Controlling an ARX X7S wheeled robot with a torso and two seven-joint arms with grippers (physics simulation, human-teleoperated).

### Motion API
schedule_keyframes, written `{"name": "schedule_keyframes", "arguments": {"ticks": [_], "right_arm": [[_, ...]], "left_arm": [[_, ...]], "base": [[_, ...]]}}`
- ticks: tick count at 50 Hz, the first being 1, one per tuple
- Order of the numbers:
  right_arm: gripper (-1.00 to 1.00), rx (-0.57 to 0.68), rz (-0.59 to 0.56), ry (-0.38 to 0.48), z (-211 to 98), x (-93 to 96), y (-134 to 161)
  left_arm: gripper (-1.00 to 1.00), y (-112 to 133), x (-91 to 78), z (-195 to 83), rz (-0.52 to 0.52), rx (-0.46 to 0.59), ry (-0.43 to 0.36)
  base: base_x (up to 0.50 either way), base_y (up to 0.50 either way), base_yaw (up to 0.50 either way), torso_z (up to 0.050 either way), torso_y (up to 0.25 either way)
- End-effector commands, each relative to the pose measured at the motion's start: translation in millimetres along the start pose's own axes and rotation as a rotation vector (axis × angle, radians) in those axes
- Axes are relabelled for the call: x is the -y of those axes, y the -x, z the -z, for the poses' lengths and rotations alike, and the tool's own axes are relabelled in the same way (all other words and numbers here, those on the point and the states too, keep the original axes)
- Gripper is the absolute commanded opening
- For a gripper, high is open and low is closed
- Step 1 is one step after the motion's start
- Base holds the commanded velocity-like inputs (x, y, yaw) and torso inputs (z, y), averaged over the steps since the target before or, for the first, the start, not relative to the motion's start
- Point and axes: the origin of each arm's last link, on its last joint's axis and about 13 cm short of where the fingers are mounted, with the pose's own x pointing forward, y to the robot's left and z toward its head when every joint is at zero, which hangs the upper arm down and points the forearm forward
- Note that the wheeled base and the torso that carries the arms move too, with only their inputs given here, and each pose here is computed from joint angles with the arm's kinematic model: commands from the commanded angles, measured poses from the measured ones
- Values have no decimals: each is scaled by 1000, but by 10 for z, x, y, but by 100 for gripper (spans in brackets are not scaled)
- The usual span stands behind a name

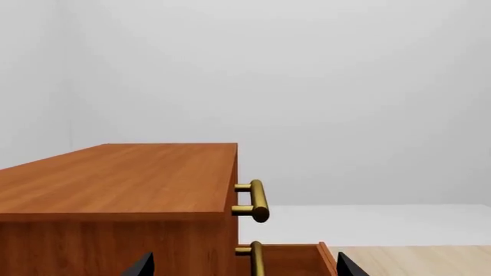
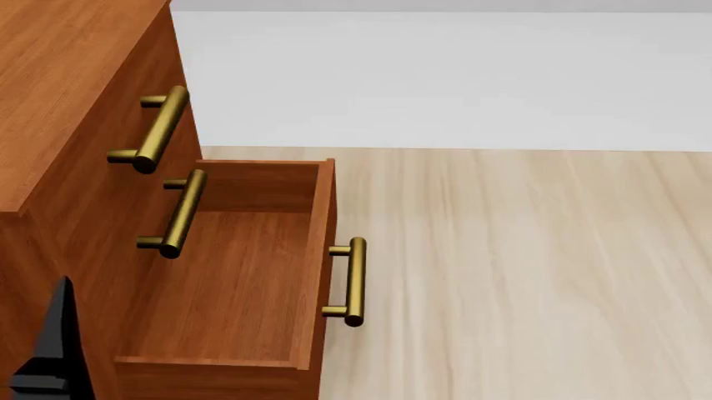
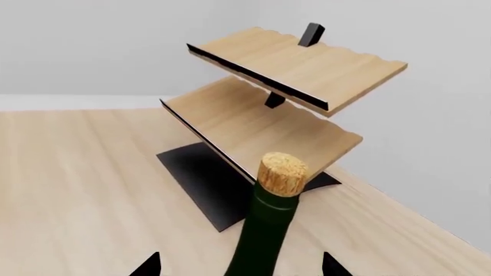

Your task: Put the wine bottle in the bottom drawer of the cabinet.

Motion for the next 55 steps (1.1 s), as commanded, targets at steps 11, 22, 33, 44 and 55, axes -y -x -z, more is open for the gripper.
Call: {"name": "schedule_keyframes", "arguments": {"ticks": [11, 22, 33, 44, 55], "right_arm": [[100, -25, 16, -5, 33, 36, -109], [100, -19, 24, -20, -53, 82, -156], [100, -15, 13, -13, -95, 67, -181], [100, -16, 8, -2, -132, 54, -234], [100, -39, 6, -23, -108, 54, -298]], "left_arm": [[100, -4, 3, 5, 0, -3, 0], [100, 1, 3, 10, -1, -4, 0], [100, -8, 3, 26, 1, -7, -1], [100, -5, 5, 26, 2, -8, -3], [100, -11, 9, 24, 4, -9, -3]], "base": [[0, 0, 0, 0, 0], [0, 0, 0, 0, 0], [0, 0, 0, 0, 0], [0, 0, 0, 0, 0], [0, 0, 0, 0, 0]]}}
